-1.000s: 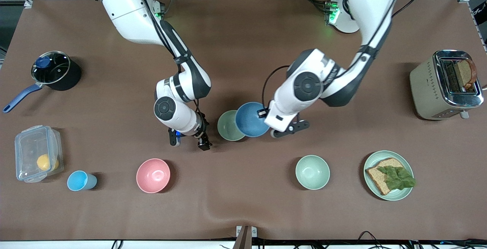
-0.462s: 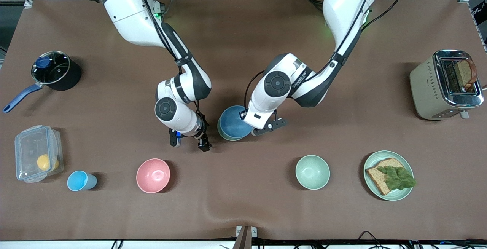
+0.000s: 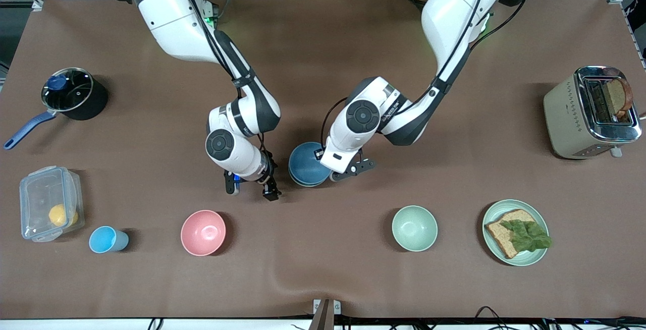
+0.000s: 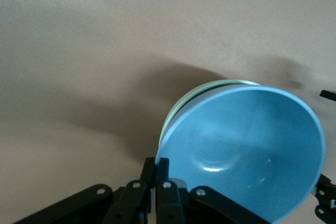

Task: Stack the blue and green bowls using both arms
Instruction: 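Lower the blue bowl into the green bowl and open the left gripper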

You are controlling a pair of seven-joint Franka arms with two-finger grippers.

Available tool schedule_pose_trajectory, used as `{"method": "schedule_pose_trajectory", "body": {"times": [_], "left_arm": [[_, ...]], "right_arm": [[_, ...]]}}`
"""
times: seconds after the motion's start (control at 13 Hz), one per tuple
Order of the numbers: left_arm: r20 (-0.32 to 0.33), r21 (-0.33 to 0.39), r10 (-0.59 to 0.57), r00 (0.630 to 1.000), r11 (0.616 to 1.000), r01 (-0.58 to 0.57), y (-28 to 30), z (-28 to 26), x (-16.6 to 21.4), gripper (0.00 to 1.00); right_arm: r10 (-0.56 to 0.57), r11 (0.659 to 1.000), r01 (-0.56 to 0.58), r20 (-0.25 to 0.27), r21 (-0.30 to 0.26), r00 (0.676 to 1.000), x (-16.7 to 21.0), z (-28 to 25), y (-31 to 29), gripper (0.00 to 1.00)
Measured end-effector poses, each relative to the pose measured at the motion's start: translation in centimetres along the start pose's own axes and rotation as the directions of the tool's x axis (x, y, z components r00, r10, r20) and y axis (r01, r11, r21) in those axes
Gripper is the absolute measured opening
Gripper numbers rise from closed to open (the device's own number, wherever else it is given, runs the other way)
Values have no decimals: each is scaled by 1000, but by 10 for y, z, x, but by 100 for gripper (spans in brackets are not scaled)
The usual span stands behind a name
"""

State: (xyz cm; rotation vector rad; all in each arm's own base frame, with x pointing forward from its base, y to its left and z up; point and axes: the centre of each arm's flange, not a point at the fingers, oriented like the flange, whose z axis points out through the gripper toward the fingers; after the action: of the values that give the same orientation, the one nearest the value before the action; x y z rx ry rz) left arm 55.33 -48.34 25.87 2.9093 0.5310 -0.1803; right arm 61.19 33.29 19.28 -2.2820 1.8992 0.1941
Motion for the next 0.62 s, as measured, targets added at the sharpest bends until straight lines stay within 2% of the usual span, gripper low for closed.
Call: {"method": "schedule_pose_trajectory", "body": {"times": [0.62], "left_arm": [[4, 2, 4, 1000, 1000, -4, 1, 8, -3, 4]], "right_arm": [[-1, 1000, 1, 0, 1, 1000, 0, 0, 0, 100]]}}
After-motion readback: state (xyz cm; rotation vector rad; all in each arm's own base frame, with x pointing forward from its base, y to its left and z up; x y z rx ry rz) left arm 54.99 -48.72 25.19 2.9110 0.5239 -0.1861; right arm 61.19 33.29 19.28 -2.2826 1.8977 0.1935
